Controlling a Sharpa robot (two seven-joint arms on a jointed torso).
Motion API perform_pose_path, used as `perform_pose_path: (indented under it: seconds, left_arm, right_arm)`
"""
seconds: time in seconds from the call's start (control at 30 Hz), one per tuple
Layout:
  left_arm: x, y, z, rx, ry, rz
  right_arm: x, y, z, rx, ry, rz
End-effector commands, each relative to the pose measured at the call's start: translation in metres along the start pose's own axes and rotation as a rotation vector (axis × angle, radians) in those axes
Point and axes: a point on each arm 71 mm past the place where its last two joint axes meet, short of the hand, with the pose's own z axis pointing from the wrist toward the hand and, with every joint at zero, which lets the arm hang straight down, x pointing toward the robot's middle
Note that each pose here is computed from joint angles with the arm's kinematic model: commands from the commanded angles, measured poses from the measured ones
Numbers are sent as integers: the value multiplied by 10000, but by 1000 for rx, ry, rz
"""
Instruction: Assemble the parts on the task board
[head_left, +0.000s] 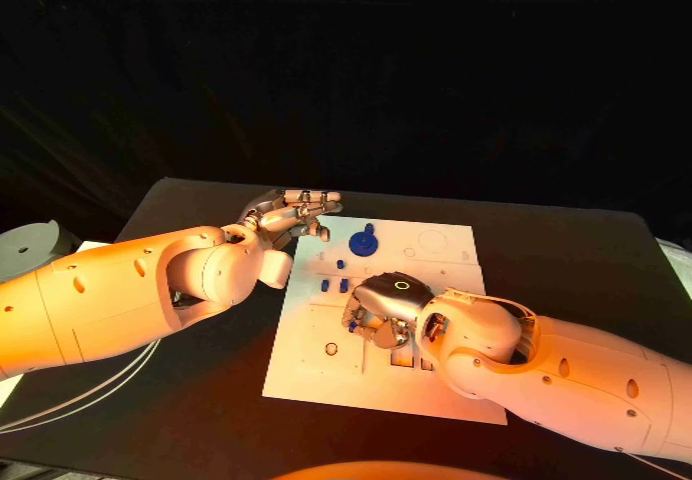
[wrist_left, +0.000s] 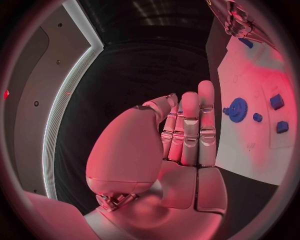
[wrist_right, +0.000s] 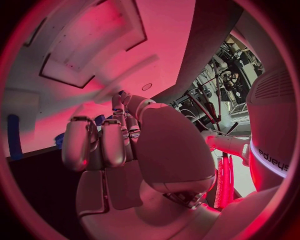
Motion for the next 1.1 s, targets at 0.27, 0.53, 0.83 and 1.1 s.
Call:
perform_pose_path:
  seconds: [0.27,0.53,0.83,1.1]
  left_arm:
    - [25,-5,-1,3,21,-10]
    - [14,-6,-5,2,19,-9]
    - [-5,-7,-11,1,17,-9]
    - [-25,-11,-26,0,14,-8]
  right_arm:
    - [70,-6,24,33,38,-44]
    - [39,-19,5,42,-4,-35]
    - [-125,-105,-228,55,-84,-16]
    - [-442,-433,-527,154,-107,-46]
